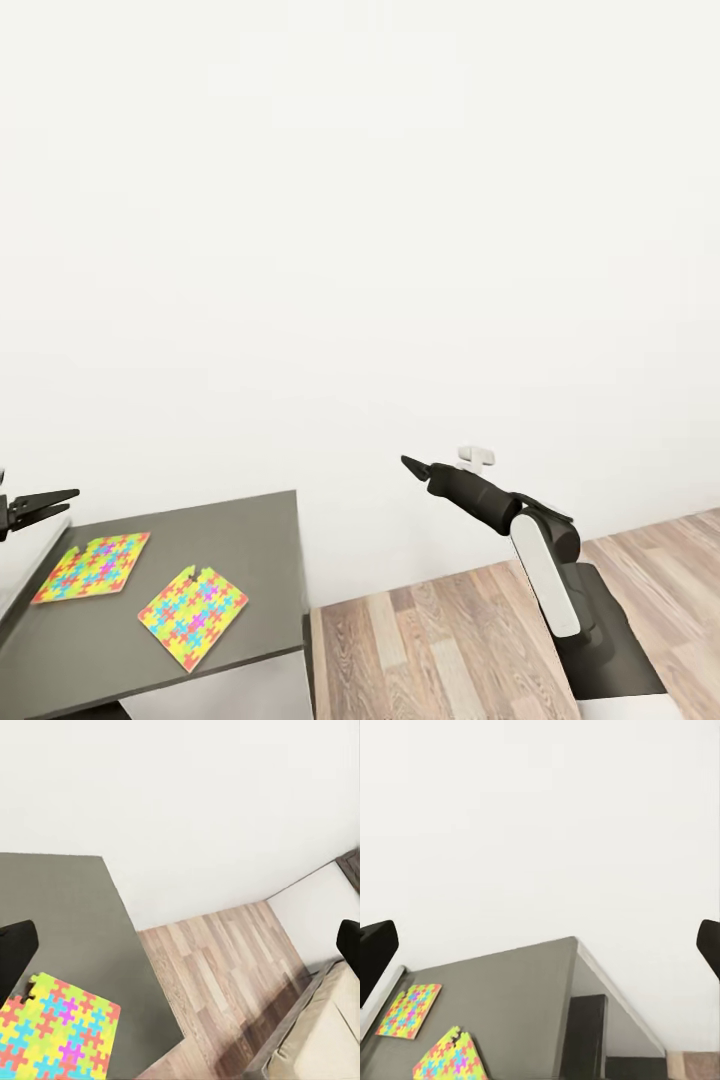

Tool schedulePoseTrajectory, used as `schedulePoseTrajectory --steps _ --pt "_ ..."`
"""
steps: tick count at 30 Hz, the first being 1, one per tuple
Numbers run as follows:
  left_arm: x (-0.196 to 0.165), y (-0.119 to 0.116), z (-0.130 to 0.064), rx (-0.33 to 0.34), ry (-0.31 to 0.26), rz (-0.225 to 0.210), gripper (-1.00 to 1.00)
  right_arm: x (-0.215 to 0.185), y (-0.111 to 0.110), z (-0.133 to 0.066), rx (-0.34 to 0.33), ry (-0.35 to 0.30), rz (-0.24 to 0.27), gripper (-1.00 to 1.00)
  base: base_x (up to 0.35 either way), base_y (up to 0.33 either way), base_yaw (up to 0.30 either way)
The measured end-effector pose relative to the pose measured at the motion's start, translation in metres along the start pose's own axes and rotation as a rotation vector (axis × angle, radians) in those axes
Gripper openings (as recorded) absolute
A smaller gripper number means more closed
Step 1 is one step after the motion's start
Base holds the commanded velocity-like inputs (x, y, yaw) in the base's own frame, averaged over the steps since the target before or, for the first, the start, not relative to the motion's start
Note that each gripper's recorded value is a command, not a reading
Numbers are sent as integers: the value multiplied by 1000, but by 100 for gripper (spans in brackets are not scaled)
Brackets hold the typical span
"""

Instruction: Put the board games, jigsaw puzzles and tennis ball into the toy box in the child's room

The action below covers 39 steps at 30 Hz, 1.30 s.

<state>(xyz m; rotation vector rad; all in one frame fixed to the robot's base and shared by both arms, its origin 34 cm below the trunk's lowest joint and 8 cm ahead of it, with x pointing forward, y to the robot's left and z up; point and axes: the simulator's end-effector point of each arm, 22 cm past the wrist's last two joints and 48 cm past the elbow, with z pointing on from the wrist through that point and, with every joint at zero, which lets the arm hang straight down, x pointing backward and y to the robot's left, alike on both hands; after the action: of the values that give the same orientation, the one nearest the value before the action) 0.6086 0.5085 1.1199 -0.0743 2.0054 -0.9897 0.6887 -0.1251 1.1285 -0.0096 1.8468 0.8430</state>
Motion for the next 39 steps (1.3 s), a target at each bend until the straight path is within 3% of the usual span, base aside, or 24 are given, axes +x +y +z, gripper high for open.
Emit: schedulePoseTrajectory --steps 24,39 --pt "1 -3 2 8 -2 13 100 -7 -4 -4 9 -15 8 100 -97 -173 -134" --pt "3 0 5 5 6 25 100 -3 -9 -2 15 -8 16 100 -48 -142 -242"
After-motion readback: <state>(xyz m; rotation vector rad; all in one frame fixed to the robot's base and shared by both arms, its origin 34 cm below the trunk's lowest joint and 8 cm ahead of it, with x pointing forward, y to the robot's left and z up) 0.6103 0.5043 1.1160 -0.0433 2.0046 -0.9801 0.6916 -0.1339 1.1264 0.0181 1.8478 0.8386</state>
